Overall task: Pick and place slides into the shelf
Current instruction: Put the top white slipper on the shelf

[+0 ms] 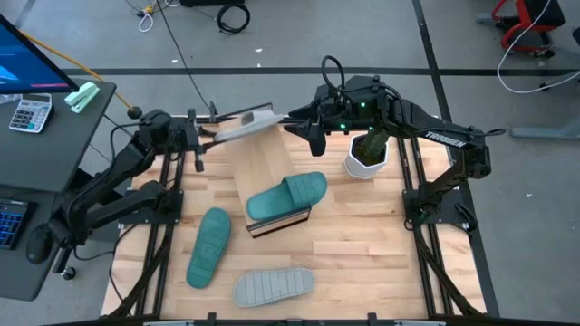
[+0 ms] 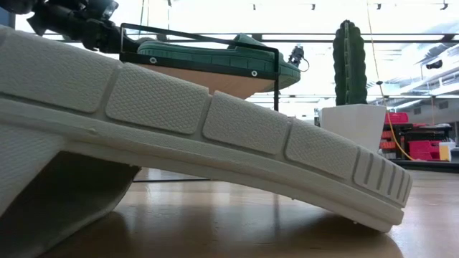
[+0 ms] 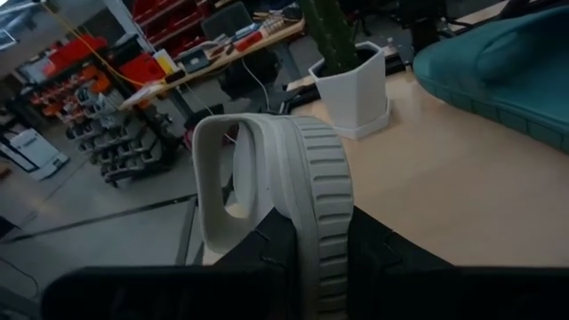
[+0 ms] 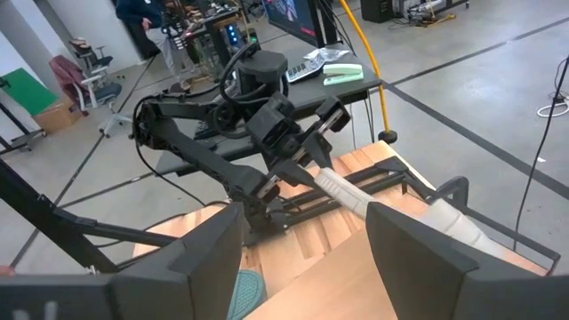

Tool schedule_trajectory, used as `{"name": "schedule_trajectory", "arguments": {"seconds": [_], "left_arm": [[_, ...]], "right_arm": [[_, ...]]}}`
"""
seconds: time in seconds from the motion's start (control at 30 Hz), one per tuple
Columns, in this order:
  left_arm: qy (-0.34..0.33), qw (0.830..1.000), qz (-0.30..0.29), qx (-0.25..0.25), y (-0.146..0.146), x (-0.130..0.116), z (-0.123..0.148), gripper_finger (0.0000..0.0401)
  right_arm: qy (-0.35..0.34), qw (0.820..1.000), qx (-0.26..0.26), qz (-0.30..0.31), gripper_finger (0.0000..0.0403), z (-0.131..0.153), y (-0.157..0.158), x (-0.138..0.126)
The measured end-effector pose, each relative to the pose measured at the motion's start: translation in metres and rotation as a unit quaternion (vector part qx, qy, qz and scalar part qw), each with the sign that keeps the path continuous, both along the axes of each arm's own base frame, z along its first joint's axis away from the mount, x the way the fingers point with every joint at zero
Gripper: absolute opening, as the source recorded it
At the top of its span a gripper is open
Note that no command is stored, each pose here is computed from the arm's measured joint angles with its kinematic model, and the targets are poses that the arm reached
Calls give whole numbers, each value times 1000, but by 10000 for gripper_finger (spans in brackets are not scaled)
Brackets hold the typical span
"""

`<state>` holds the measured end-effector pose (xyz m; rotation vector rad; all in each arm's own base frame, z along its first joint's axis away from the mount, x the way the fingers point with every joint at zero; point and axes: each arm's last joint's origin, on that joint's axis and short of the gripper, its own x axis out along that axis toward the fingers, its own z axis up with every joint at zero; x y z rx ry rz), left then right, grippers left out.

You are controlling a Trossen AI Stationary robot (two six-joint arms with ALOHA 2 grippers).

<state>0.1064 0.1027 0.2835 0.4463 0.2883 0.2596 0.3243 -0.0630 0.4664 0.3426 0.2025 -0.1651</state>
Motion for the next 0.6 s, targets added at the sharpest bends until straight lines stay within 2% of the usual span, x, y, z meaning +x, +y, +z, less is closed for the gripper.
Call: {"name": "schedule_trajectory", "arguments": {"seconds": [0.23, 0.43, 0.6], "left_arm": [[21, 999, 5, -26, -1, -1, -5, 57], [29, 997, 33, -57, 0, -2, -9, 121], [38, 996, 32, -74, -1, -3, -12, 146]], "right_arm": [[0, 1000, 1, 0, 244, 0, 0, 0], [-1, 1000, 3, -1, 244, 0, 0, 0], [0, 1000, 3, -1, 244, 0, 0, 0]]}}
